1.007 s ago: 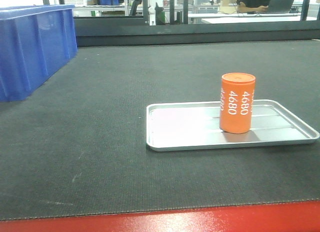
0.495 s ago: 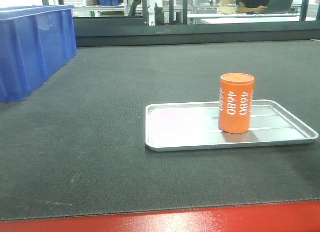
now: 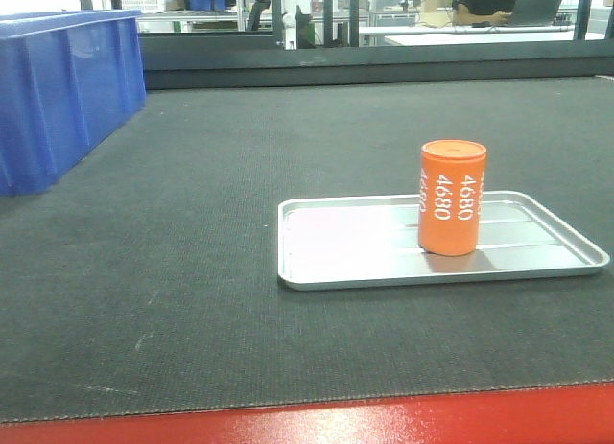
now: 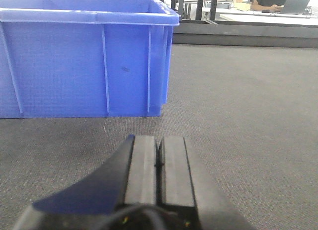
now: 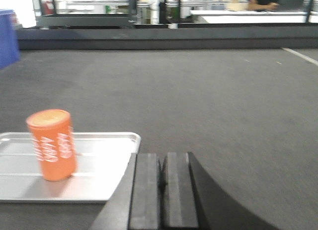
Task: Grab orange capacitor from left shelf to right conveyor
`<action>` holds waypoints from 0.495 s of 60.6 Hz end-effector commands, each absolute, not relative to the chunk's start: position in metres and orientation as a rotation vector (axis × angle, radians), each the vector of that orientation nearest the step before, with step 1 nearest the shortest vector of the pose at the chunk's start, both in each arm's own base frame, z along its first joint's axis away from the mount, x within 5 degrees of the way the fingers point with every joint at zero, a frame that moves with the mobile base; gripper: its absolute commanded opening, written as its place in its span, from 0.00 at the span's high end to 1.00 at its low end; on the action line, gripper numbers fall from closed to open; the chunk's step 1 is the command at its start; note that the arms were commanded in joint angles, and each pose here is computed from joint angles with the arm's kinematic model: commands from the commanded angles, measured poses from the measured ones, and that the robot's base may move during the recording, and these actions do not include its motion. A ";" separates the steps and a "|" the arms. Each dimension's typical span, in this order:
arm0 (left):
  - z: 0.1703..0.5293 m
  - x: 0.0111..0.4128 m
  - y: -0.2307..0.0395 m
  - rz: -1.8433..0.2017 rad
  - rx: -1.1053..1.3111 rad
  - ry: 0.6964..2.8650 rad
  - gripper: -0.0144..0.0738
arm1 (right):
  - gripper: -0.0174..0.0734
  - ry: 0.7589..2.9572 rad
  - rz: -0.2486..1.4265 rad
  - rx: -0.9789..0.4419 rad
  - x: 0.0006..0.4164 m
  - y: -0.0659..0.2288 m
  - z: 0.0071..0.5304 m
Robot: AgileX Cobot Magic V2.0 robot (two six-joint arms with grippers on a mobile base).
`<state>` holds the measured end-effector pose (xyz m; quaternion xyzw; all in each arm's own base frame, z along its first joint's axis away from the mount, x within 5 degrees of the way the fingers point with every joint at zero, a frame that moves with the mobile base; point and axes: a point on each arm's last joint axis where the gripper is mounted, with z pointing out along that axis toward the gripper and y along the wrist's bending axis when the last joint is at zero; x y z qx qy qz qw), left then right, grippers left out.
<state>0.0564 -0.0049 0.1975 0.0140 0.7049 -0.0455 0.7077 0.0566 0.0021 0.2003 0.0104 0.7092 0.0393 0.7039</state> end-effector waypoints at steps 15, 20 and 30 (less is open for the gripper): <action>0.207 0.055 -0.004 -0.105 0.021 1.463 0.98 | 0.75 1.456 0.080 0.049 0.055 0.001 0.209; 0.207 0.055 -0.004 -0.105 0.021 1.463 0.98 | 0.75 1.456 0.080 0.049 0.055 0.001 0.209; 0.207 0.055 -0.004 -0.105 0.021 1.463 0.98 | 0.75 1.456 0.080 0.049 0.055 0.001 0.209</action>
